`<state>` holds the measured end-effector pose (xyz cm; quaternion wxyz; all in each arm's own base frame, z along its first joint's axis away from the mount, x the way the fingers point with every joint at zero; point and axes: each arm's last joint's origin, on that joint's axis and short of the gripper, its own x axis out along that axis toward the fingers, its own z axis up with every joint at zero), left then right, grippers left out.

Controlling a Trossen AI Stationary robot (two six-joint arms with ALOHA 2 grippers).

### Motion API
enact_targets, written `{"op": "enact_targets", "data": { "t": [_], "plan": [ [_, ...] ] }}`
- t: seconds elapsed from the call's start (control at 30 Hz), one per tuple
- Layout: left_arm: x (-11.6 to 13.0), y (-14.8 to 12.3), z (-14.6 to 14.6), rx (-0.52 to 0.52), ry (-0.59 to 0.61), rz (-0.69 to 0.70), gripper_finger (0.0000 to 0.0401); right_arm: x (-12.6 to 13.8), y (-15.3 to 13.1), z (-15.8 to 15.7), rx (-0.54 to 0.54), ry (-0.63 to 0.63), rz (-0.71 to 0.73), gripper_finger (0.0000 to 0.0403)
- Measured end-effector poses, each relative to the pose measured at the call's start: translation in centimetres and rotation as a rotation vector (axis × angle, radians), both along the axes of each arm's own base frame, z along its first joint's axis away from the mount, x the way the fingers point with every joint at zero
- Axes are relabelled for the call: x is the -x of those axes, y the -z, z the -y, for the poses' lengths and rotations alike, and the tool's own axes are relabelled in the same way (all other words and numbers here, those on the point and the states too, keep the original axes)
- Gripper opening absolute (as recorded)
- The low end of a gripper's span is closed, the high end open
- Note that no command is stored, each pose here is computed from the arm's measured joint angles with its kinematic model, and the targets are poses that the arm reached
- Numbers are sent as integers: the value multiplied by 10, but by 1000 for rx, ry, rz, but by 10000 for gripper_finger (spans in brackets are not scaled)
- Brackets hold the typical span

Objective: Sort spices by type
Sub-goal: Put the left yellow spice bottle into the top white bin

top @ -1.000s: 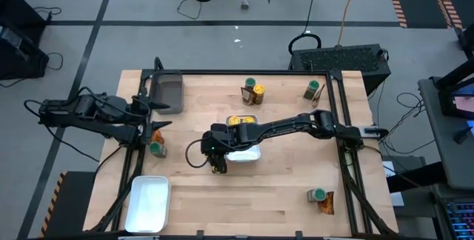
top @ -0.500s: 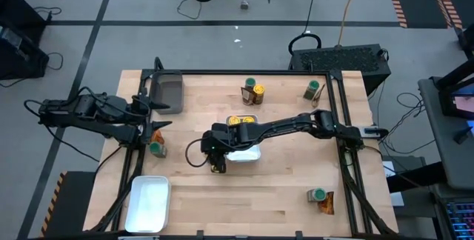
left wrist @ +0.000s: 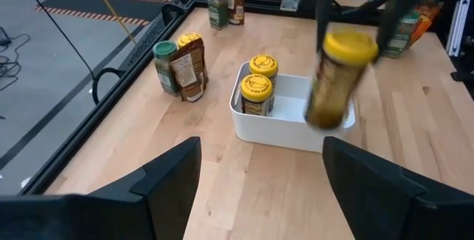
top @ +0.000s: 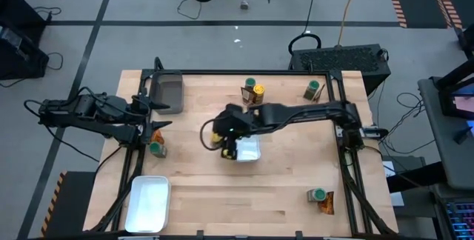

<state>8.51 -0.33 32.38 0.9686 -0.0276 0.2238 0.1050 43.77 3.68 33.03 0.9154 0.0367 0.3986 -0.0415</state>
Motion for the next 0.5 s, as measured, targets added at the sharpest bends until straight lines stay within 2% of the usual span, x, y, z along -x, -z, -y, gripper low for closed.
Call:
{"op": "enact_targets", "data": {
  "t": [0.1,0.23,0.5],
  "plan": [
    [0,0,0,4,-2,3,286,17,-12,3,22,44,-42,201],
    [-1,-2,0,8,-3,20,286,28,-13,2,27,59,-119,201],
    [-2,-4,0,12,-4,48,286,30,26,-4,46,117,-199,201]
  ]
}}
